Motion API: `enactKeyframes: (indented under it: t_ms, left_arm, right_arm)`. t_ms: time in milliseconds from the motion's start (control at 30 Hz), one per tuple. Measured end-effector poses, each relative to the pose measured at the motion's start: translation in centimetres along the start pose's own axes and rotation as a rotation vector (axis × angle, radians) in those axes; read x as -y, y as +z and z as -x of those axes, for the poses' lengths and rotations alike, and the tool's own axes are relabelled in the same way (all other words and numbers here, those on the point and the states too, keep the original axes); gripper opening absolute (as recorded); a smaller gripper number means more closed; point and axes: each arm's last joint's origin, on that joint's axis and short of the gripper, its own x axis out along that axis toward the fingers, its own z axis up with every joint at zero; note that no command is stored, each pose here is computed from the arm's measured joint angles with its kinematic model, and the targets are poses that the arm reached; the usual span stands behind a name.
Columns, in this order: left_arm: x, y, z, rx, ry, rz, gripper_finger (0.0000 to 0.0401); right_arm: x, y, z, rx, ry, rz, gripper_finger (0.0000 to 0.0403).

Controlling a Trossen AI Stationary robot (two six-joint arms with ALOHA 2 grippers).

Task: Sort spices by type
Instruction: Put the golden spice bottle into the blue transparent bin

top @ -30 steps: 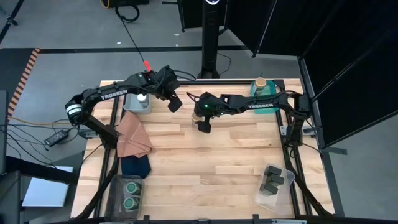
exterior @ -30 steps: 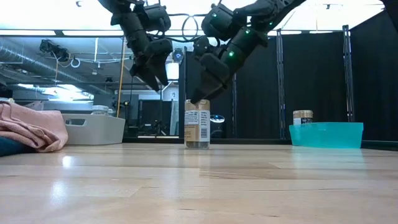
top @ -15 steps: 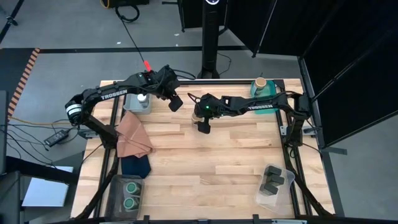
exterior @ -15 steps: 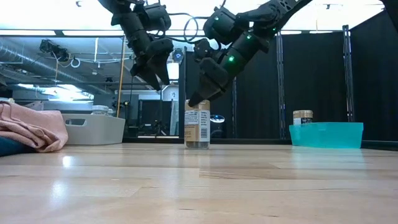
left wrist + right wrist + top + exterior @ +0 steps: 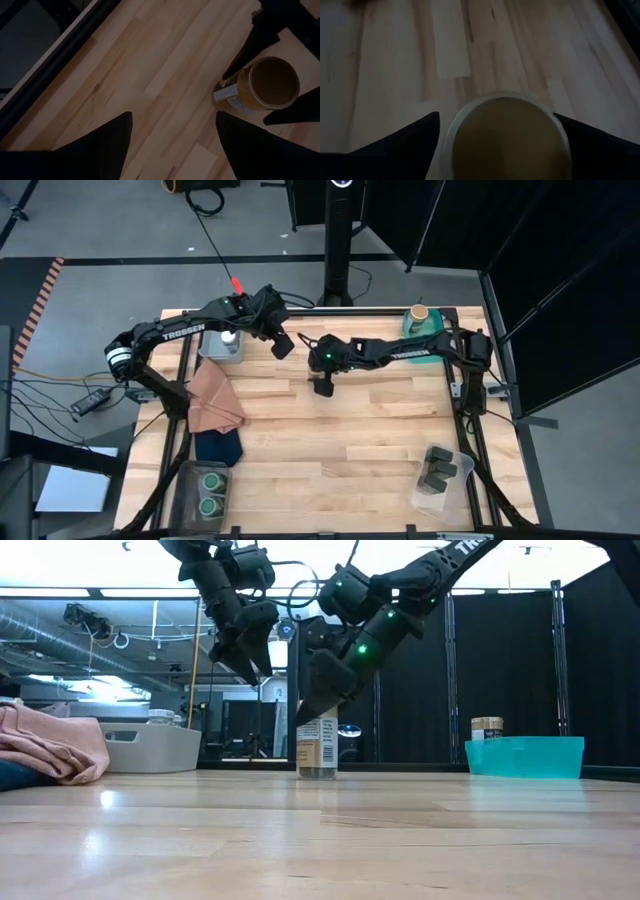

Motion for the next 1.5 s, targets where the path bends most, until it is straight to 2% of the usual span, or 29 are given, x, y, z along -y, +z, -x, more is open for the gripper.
enactKeyframes:
  t_ms: [267,467,600,800,933,1100,1300,1500]
  left_arm:
    - [0.0,0.0,0.0,0.002,0.000,0.000,0.0294]
    - [0.0,0.0,0.0,0.003,0.000,0.000,0.0294]
    - [0.0,0.0,0.0,0.003,0.000,0.000,0.0294]
    - [0.0,0.0,0.0,0.002,0.000,0.010,0.0294]
    - [0.0,0.0,0.0,0.002,0.000,0.025,0.0294]
    - [0.0,0.0,0.0,0.001,0.000,0.025,0.0294]
    - [0.0,0.0,0.0,0.002,0.000,0.021,0.0294]
    - [0.0,0.0,0.0,0.004,0.005,0.019,0.0294]
  right_arm:
    - [0.2,-0.2,-0.2,-0.016,-0.048,-0.027,0.0360]
    - [0.2,-0.4,-0.1,-0.035,-0.091,-0.051,0.0285]
    - [0.2,-0.3,0.0,-0.034,-0.097,-0.075,0.0282]
    - [0.5,0.0,0.7,-0.022,-0.099,-0.180,0.0282]
    - [1.6,0.7,2.2,0.022,-0.098,-0.283,0.0282]
    - [3.3,0.4,4.1,-0.012,-0.152,-0.331,0.0282]
    - [5.1,-2.0,7.5,-0.032,-0.203,-0.406,0.0282]
    - [5.5,-5.9,13.1,0.016,-0.339,-0.538,0.0282]
